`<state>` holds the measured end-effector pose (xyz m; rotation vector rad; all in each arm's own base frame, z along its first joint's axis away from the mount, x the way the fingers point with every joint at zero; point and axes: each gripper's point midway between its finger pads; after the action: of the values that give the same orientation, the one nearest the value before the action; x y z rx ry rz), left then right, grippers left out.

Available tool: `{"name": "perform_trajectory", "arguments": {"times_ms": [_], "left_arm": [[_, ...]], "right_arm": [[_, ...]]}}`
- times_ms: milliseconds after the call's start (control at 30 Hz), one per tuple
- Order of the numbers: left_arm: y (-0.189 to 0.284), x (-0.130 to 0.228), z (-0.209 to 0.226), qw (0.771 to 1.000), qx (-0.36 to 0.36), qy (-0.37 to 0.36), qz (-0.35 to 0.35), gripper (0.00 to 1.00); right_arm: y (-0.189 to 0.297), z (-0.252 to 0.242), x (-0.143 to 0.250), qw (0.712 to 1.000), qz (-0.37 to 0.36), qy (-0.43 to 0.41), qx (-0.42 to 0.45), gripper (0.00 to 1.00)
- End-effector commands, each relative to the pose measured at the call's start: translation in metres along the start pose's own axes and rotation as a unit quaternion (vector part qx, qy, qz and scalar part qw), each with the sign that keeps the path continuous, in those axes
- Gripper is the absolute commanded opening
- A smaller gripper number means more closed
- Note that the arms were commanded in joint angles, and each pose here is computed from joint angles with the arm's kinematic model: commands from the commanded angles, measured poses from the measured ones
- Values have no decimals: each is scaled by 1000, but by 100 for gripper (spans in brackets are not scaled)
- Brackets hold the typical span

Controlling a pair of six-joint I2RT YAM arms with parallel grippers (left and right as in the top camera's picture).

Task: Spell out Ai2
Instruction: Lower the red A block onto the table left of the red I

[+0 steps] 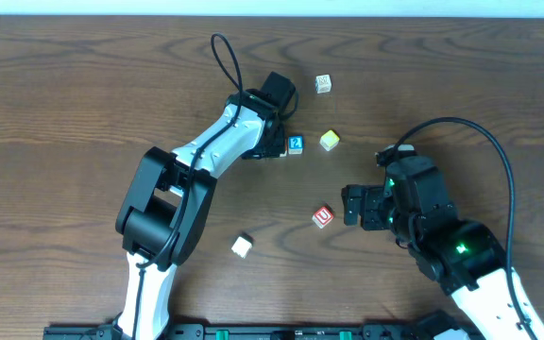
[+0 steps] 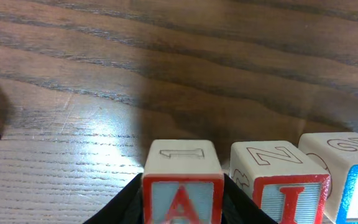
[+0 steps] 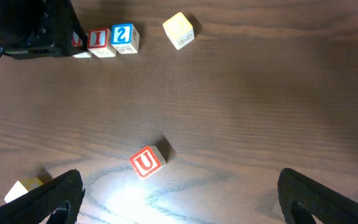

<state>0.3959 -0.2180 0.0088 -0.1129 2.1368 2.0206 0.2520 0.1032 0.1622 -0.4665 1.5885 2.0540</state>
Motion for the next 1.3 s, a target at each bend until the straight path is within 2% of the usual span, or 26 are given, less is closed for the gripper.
{"name": "perform_trajectory", "arguments": {"times_ms": [0, 600, 800, 1267], "left_arm": [[-10, 5, 5, 1000, -13, 4, 10, 37], [-10, -6, 3, 1000, -11, 5, -12, 39], [-10, -11, 11, 999, -35, 6, -27, 42], [-8, -31, 6, 998, -19, 12, -64, 44]], "right_arm": [[0, -3, -2, 1000, -4, -9, 4, 99], [0, -3, -2, 1000, -4, -10, 4, 99], [0, -3, -2, 1000, -4, -9, 4, 99], [0, -3, -2, 1000, -4, -9, 4, 99]]}}
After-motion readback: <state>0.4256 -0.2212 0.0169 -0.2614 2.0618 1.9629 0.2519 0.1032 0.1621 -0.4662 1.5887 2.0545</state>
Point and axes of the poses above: each gripper's point midway between its finger pads, its own y axis back along the fingers, its own z axis along the line the jaws close on, x = y × z, and after that the axes turned 8 degrees about -y, right-handed
